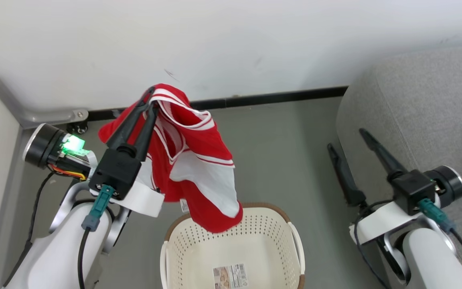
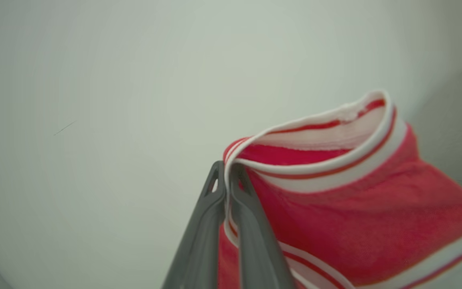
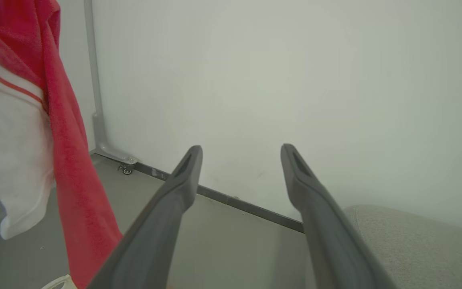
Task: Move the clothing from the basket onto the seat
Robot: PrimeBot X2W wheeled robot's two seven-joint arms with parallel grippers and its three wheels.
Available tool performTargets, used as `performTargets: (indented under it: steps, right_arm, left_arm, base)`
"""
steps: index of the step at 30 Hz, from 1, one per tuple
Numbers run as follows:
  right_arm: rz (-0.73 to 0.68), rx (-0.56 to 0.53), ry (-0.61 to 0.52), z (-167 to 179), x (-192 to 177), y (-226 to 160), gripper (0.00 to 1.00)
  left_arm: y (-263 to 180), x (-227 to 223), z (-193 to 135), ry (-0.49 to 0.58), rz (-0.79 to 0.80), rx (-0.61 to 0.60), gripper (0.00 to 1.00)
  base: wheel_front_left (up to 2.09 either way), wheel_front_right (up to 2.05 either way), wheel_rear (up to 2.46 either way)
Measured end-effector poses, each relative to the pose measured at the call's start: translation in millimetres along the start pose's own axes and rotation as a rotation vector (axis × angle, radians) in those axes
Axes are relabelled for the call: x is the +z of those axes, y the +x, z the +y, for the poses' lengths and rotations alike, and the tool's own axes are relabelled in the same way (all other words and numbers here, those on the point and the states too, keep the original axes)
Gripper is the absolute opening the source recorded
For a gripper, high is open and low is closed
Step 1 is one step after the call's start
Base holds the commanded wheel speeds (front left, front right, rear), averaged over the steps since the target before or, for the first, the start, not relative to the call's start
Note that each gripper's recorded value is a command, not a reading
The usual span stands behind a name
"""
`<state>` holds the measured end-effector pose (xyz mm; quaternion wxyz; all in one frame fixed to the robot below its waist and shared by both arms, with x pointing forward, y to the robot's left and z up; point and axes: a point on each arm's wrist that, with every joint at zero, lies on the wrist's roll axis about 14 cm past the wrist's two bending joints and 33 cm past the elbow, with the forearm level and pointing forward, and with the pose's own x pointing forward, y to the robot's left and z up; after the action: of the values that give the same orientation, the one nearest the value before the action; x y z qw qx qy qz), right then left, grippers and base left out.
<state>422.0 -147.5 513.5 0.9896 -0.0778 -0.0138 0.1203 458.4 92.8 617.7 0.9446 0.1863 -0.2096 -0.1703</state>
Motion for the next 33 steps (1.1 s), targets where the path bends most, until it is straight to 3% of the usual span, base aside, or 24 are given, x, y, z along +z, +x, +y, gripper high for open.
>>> performTargets:
  steps: [6, 17, 33]
  right_arm:
    - [0.023, 0.105, -0.059, 26, 3, -6, 1.0]
    - [0.036, 0.34, -0.021, 107, 13, -24, 1.0]
    - [0.056, 0.485, 0.069, 163, 25, -31, 1.0]
  left_arm:
    - [-5, 37, -1, 0.002, -0.081, -0.035, 0.0]
    - [-16, 82, -1, -0.012, -0.176, -0.056, 0.0]
    - [-28, 104, 0, -0.004, -0.193, -0.075, 0.0]
  base:
    - [0.0, 0.0, 0.0]
    - [0.0, 0.0, 0.0]
    - [0.0, 0.0, 0.0]
